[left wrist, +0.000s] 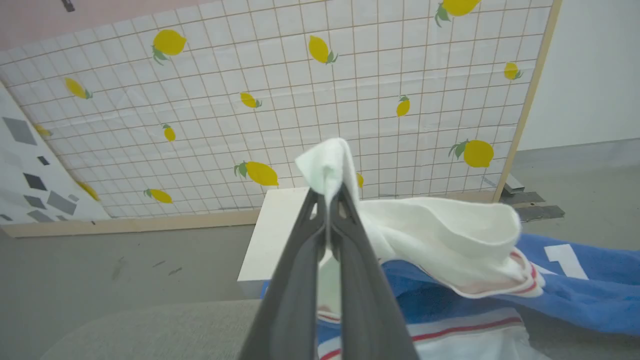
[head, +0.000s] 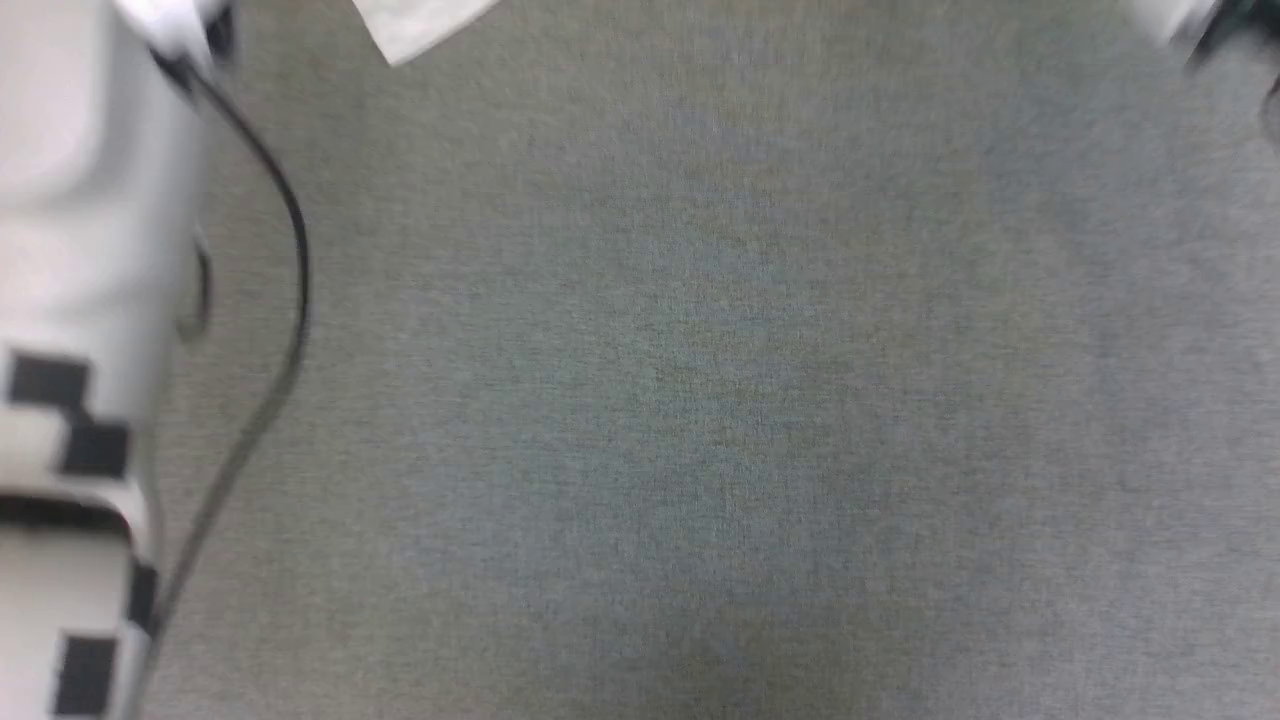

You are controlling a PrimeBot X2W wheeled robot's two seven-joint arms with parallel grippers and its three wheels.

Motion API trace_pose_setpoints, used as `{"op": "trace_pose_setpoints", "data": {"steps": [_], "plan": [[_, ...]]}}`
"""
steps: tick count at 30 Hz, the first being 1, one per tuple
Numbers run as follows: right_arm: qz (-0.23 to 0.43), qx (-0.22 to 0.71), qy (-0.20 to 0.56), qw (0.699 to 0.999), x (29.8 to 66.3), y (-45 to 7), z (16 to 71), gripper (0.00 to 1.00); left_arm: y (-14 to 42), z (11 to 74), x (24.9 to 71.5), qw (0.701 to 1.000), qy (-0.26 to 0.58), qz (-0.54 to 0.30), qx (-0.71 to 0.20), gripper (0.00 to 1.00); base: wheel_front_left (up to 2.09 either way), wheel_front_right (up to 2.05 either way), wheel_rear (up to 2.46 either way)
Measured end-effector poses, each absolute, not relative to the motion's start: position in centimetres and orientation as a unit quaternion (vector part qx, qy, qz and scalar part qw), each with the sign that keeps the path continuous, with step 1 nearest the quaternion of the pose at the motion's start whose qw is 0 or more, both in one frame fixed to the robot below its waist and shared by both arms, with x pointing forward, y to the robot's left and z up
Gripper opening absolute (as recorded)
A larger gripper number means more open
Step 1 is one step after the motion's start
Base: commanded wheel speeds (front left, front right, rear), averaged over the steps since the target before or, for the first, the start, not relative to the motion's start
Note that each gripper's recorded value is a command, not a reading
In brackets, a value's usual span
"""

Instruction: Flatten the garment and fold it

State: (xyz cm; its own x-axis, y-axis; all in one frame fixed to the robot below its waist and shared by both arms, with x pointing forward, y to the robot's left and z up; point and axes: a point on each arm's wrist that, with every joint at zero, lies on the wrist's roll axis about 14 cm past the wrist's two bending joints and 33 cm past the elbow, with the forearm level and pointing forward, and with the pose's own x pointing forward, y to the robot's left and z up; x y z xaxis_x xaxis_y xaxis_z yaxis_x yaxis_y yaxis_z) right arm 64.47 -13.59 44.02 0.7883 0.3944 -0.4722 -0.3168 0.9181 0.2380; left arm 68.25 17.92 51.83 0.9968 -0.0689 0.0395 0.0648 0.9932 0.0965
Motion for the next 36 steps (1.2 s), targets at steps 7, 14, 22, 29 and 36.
{"op": "trace_pose_setpoints", "data": {"steps": [7,14,22,29,36], "plan": [[0.198,0.107,0.303,0.926,57.1,-13.3,41.6,0.00,19.3,44.9,59.0,0.997,0.075,-0.019,-0.007,0.00,0.00,0.00,0.00],[0.197,0.135,0.307,0.921,50.7,-13.5,41.8,0.00,19.6,44.6,50.3,0.995,0.080,-0.006,-0.066,0.00,0.00,0.00,0.00],[0.179,0.140,0.296,0.928,45.3,-15.7,43.0,0.00,20.8,46.1,41.6,0.990,0.079,0.034,-0.112,0.00,0.00,0.00,0.00],[0.166,0.143,0.309,0.926,40.3,-17.6,42.7,0.00,21.1,45.0,34.5,0.979,0.130,0.068,-0.142,0.00,0.00,0.00,0.00],[0.164,0.145,0.371,0.902,34.7,-18.2,40.5,0.00,20.6,43.2,29.7,0.965,0.185,0.086,-0.163,0.00,0.00,0.00,0.00]]}}
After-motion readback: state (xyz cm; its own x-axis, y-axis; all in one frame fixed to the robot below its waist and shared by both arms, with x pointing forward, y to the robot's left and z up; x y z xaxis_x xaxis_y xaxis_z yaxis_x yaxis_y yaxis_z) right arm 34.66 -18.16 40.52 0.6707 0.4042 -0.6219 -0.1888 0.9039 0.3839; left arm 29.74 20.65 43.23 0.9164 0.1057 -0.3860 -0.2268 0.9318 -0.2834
